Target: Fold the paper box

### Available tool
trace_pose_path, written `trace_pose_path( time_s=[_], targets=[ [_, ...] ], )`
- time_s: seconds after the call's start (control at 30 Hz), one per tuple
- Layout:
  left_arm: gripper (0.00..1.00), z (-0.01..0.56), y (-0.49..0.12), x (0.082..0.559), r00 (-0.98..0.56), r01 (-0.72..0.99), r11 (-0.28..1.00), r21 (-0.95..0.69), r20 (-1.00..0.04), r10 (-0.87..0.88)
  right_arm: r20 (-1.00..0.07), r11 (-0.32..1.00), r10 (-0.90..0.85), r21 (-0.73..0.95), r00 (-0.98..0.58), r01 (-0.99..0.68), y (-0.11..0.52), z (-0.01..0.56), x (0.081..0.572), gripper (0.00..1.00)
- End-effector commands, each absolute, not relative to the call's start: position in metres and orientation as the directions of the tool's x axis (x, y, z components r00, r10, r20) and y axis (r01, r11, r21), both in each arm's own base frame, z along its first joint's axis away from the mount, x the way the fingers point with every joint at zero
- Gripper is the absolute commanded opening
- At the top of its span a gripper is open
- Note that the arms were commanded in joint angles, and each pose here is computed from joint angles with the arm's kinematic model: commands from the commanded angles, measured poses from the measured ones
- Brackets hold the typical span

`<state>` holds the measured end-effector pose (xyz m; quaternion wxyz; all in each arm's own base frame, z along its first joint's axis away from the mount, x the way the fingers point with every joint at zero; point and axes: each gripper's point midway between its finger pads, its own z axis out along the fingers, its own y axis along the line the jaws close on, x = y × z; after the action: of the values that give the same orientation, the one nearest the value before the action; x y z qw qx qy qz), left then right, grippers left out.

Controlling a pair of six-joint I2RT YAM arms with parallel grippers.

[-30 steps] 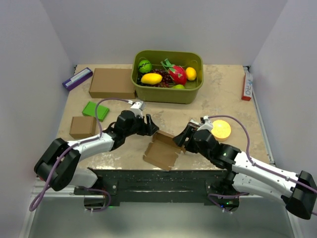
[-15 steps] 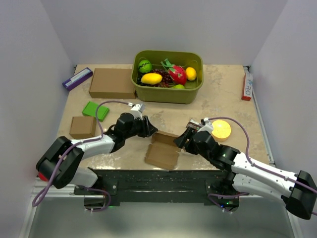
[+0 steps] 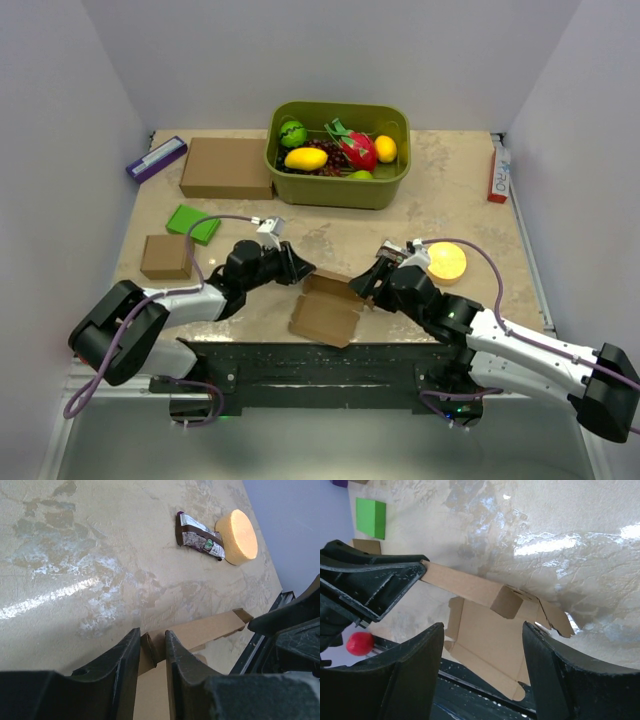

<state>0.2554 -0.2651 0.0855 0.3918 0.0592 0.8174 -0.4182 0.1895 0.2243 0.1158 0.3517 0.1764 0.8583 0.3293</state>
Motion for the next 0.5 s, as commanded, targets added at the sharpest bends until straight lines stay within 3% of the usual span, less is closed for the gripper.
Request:
trace_pose_path(
  time_s=[0.0, 0.33, 0.47],
  targets=[
    [0.29, 0.057, -0.252, 0.238, -0.736, 0.369, 0.671, -0.643, -0.643, -0.211, -0.483, 0.673, 0.588, 0.737, -0.649, 0.062, 0.231, 0.131, 0.200, 0.67],
    [0.25, 0.068, -0.247, 0.240, -0.703, 0.372, 0.670, -0.642, -0.666, -0.249, -0.461, 0.652, 0.607, 0.755, -0.647, 0.074, 0.236, 0.130, 0.202, 0.66],
    [0.39, 0.083, -0.253, 0.249, -0.678, 0.403, 0.665, -0.629, -0.693, -0.245, -0.463, 0.653, 0.597, 0.755, -0.655, 0.062, 0.236, 0.130, 0.200, 0.67]
  ],
)
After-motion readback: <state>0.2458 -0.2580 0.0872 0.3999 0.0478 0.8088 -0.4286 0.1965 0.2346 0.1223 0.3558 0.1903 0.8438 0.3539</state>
